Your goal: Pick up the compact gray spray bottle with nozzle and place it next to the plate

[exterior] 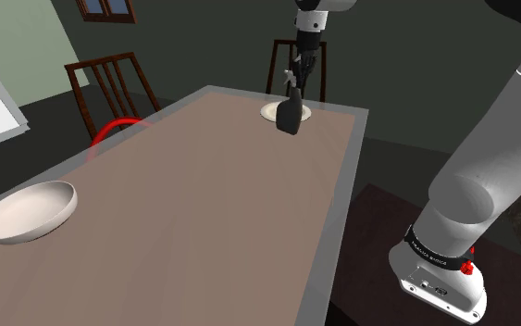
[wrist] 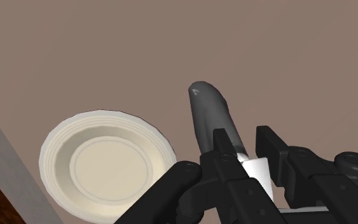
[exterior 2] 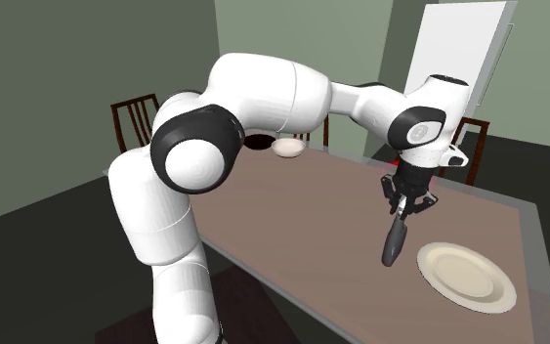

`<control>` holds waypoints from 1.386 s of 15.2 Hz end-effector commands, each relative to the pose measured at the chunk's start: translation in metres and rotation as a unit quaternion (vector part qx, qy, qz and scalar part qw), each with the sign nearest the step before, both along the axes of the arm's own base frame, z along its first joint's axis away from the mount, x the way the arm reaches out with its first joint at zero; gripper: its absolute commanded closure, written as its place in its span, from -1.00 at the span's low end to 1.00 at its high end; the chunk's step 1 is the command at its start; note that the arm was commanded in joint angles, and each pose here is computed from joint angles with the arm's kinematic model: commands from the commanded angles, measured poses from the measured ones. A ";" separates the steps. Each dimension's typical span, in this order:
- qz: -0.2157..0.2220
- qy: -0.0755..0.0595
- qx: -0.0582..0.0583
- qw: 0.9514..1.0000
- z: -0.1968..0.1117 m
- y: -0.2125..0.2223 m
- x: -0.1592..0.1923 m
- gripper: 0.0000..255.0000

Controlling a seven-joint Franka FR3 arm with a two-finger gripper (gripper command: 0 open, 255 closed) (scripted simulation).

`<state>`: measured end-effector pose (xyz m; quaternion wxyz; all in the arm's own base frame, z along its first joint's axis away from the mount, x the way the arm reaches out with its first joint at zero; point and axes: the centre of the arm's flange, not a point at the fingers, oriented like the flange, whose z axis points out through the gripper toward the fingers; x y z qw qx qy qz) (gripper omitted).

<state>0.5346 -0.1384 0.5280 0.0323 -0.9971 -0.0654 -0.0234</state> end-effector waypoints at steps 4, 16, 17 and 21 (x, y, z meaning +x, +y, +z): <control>0.000 0.000 0.000 1.000 0.000 0.000 0.000 -1.00; 0.000 0.000 0.000 1.000 0.050 -0.003 -0.002 -1.00; 0.000 0.000 0.000 1.000 0.050 -0.003 -0.002 -1.00; 0.000 0.000 0.000 1.000 0.050 -0.003 -0.002 -1.00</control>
